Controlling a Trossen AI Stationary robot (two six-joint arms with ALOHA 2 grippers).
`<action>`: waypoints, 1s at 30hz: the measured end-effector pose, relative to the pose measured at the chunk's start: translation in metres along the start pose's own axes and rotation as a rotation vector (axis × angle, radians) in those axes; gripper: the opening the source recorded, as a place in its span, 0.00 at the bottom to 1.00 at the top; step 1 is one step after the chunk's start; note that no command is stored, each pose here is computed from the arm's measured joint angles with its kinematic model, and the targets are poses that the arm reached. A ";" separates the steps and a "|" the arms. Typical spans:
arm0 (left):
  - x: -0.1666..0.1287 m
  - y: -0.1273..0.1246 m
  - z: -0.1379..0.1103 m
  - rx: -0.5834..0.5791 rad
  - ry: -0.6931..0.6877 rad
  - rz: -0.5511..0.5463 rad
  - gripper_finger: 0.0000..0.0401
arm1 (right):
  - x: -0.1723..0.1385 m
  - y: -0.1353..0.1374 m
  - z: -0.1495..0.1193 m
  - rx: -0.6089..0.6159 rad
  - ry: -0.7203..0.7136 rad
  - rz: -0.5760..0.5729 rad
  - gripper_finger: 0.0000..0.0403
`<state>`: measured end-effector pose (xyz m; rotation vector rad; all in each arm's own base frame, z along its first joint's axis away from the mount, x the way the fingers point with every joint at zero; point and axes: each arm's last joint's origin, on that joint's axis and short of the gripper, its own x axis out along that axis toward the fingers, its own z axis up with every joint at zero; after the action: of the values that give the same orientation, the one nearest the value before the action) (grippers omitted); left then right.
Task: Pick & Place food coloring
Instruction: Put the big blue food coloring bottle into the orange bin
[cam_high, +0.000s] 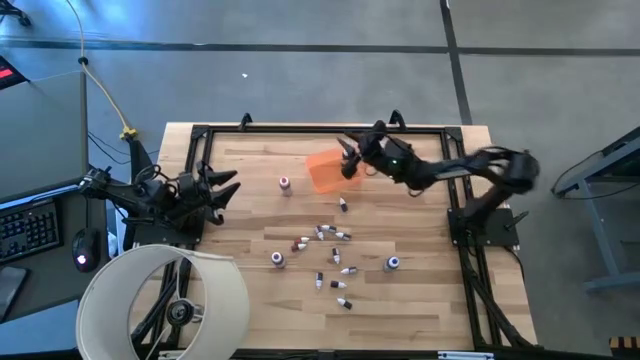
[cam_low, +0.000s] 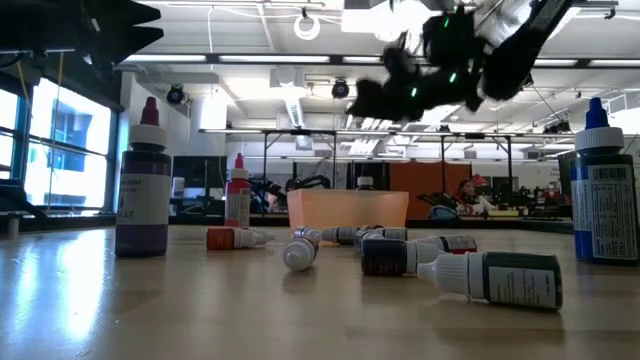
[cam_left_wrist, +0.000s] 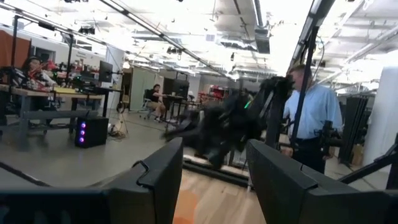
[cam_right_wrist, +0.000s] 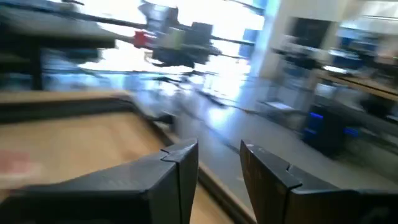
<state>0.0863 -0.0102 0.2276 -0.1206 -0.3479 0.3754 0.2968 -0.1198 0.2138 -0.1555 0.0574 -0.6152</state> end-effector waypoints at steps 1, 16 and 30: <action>0.000 0.000 -0.001 0.008 0.009 -0.001 0.44 | -0.007 0.005 0.010 0.000 0.003 0.065 0.28; 0.000 0.000 -0.007 -0.022 0.060 -0.001 0.44 | -0.158 0.057 0.039 0.031 0.413 1.043 0.28; 0.000 0.000 -0.006 -0.022 0.050 -0.001 0.44 | -0.207 0.071 -0.035 0.040 0.132 1.221 0.28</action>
<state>0.0884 -0.0108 0.2222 -0.1510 -0.3025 0.3675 0.1652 0.0525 0.1693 -0.0199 0.2438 0.5938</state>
